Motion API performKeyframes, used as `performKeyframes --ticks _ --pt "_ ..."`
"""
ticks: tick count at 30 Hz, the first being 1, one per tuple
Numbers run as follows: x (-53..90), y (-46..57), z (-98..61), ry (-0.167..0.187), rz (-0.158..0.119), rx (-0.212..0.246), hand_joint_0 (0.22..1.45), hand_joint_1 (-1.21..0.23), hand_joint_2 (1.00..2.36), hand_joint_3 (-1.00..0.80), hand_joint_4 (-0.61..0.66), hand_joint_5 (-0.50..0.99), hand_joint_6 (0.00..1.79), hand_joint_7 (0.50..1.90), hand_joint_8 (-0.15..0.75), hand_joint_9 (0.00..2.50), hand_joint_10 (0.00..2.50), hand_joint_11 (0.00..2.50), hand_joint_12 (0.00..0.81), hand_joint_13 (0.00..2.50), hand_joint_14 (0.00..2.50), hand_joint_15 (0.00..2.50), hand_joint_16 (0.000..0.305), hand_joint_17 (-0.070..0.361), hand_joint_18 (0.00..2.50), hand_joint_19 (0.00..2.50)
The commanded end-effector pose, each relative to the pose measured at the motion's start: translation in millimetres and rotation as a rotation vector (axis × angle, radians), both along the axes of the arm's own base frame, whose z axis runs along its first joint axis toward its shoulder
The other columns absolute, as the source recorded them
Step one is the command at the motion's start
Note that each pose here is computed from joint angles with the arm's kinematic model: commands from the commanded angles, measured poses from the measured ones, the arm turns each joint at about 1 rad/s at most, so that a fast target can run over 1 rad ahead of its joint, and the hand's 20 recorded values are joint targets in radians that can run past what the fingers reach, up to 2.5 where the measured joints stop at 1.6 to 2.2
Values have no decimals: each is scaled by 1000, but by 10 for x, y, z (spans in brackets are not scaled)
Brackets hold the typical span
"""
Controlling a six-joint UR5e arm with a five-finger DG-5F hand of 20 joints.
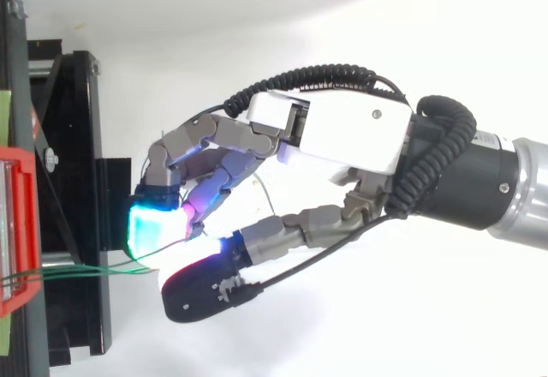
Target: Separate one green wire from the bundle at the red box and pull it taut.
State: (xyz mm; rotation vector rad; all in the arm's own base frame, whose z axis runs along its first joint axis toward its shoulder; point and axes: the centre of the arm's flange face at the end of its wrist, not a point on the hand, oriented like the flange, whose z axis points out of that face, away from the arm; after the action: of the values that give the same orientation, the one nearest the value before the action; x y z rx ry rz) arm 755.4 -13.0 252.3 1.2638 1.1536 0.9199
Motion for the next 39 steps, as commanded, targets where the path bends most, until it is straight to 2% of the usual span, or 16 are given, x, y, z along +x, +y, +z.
performKeyframes --ticks 1,5,9,13,23,35,39 --pt "-1 -2 -3 1 -1 -1 589 -773 1012 -307 139 -128 899 1092 271 949 14 449 343 540 9 233 46 103 495 425" --pt "-1 0 -3 1 0 -1 568 -690 1011 -331 158 -128 901 1077 274 960 16 447 346 544 9 233 47 105 500 439" --pt "-2 1 8 -1 2 -1 564 -682 1012 -314 153 -125 898 1094 276 960 16 448 349 546 9 237 47 106 502 439" --pt "0 1 -3 1 2 -1 562 -585 1011 -320 153 -125 897 1093 282 967 14 442 349 543 9 243 47 107 500 441" --pt "0 3 -3 0 3 1 561 -581 1011 -324 155 -122 892 1084 286 977 14 448 353 545 9 240 48 107 498 449" --pt "1 -1 -2 0 -1 -4 579 -714 1011 -134 134 -105 893 1113 318 1015 14 427 395 584 9 220 56 127 572 397" --pt "-1 -2 -3 2 -1 -6 582 -717 1011 -157 148 -105 896 1092 318 1015 12 424 395 585 8 224 56 127 573 404"
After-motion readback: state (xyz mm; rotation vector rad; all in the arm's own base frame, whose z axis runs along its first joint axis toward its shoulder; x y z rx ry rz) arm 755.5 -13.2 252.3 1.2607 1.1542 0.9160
